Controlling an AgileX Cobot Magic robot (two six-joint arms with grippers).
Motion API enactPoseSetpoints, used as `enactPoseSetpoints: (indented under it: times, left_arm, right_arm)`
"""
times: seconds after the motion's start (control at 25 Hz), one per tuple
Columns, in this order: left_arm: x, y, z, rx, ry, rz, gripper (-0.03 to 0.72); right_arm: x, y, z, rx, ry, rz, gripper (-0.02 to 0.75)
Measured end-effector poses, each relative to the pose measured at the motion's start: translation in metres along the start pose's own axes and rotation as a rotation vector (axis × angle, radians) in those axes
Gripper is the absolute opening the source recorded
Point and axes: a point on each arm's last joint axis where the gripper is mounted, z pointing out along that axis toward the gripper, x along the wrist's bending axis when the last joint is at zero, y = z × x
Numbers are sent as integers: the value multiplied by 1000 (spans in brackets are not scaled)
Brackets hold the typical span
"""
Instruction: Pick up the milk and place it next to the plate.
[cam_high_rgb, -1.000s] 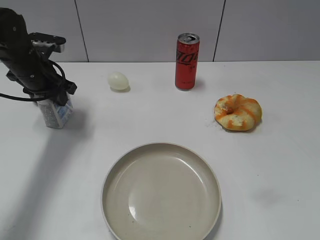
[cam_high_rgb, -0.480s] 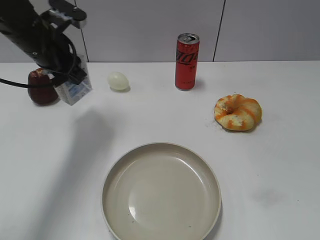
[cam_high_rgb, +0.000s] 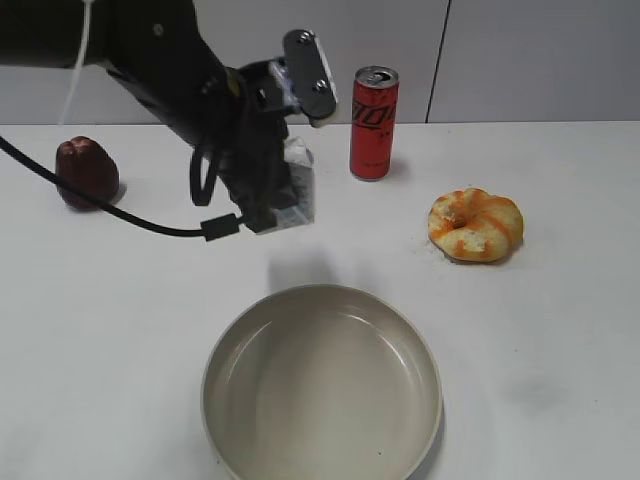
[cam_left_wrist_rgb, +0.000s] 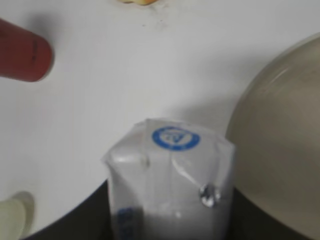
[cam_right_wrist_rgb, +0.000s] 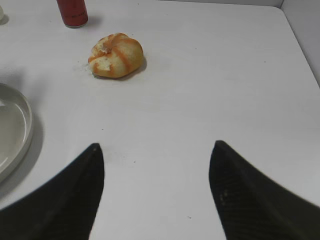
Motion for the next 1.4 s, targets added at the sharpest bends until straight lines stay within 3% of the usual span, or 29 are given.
enactPoseSetpoints:
  times: [0.2, 0.52, 0.6, 0.76, 0.96, 1.16, 1.4]
  left_arm:
    - [-8, -1, 17, 9, -53, 35, 288]
    - [-12, -6, 34, 20, -91, 1, 293]
    - [-12, -4, 34, 0, -96, -29, 349]
    - [-11, -2, 34, -20, -85, -50, 530]
    - [-9, -1, 34, -31, -75, -60, 589]
    - [12, 3, 10, -71, -23, -133, 590]
    - [60, -25, -48, -90, 127, -364, 590]
  right_arm:
    - [0, 0, 0, 0, 0, 0, 500]
    - [0, 0, 0, 0, 0, 0, 500]
    - [0, 0, 0, 0, 0, 0, 500]
    - [0, 0, 0, 0, 0, 0, 500]
    - [0, 0, 0, 0, 0, 0, 500]
    - [0, 0, 0, 0, 0, 0, 500]
    - [0, 0, 0, 0, 0, 0, 500]
